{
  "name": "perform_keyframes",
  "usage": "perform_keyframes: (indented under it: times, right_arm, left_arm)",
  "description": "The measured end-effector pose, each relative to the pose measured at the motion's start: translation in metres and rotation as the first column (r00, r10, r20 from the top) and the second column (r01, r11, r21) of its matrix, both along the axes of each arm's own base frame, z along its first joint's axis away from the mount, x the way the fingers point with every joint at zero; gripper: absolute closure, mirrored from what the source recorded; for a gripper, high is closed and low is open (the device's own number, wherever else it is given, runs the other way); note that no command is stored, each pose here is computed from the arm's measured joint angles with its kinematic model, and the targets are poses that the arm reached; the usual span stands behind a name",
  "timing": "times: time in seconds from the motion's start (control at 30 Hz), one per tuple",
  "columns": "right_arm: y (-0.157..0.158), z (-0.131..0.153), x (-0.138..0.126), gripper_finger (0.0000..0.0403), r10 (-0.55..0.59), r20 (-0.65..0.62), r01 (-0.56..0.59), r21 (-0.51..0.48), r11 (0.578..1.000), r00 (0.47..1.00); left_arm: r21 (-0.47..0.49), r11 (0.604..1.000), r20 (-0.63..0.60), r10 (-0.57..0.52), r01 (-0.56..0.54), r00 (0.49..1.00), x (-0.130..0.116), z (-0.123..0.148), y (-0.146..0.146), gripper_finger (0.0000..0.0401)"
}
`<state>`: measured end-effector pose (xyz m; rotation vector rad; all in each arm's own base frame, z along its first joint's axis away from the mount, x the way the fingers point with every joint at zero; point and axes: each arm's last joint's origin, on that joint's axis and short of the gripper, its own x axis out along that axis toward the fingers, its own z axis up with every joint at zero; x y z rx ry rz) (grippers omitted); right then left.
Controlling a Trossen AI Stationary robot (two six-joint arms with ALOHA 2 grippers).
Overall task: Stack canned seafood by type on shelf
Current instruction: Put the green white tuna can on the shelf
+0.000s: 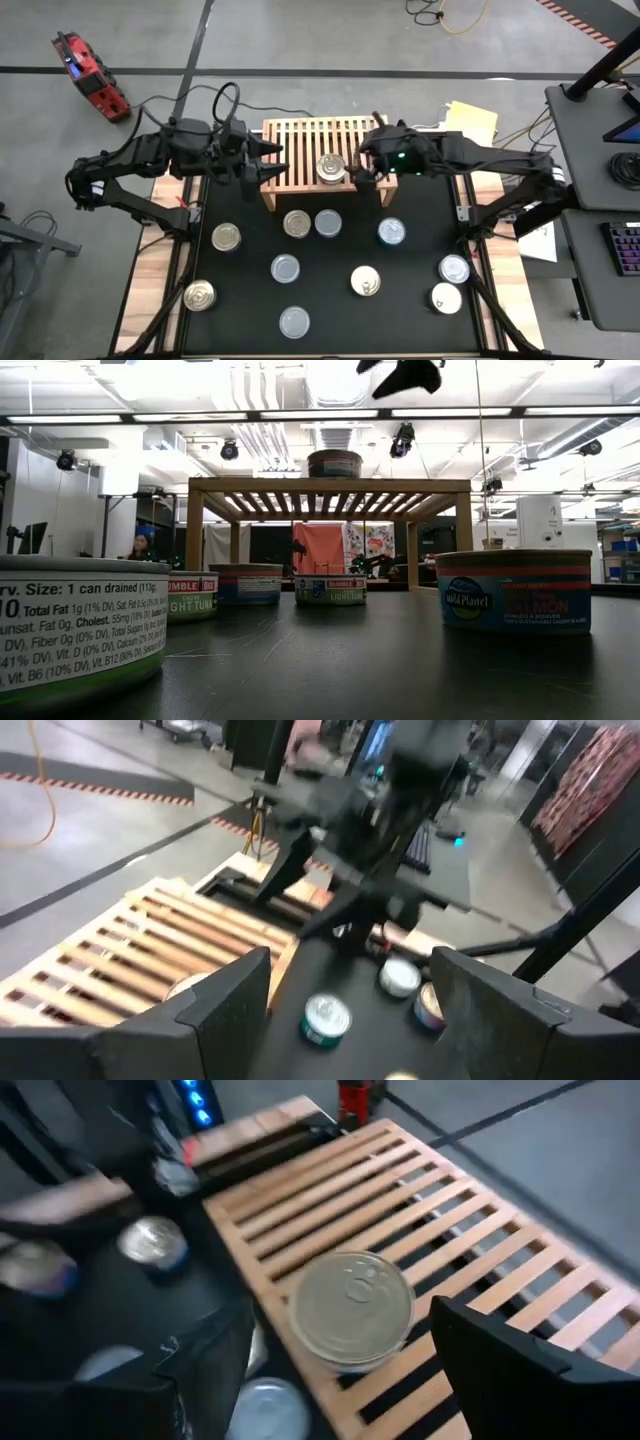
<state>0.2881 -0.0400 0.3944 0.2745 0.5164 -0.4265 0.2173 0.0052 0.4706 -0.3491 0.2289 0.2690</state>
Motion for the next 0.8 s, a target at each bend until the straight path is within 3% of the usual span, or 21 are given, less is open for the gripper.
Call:
perform_keyframes:
  times: [0.23,0.4,0.63,0.8]
  right_arm:
    - [0.020,0.011,-0.012,0.0154,0.050,0.091,-0.065,0.178,0.982,0.995]
    - [0.048,0.008,-0.011,0.0182,0.176,0.093,-0.198,0.335,0.921,0.980]
    - [0.080,-0.008,-0.021,0.0222,0.212,-0.068,-0.154,0.481,0.863,0.975]
    - [0.090,-0.014,-0.030,0.0272,0.221,-0.141,-0.128,0.483,0.866,0.965]
  left_arm:
    - [-0.051,0.999,-0.152,0.008,-0.016,0.988,-0.005,-0.015,0.000,0.0140]
    - [-0.074,0.997,-0.197,-0.009,-0.006,0.980,-0.007,-0.019,-0.001,0.0140]
    - [-0.031,0.999,-0.210,-0.032,0.026,0.977,-0.005,-0.020,-0.001,0.0140]
    - [-0.014,0.998,-0.234,-0.060,0.059,0.970,0.005,-0.025,-0.002,0.0140]
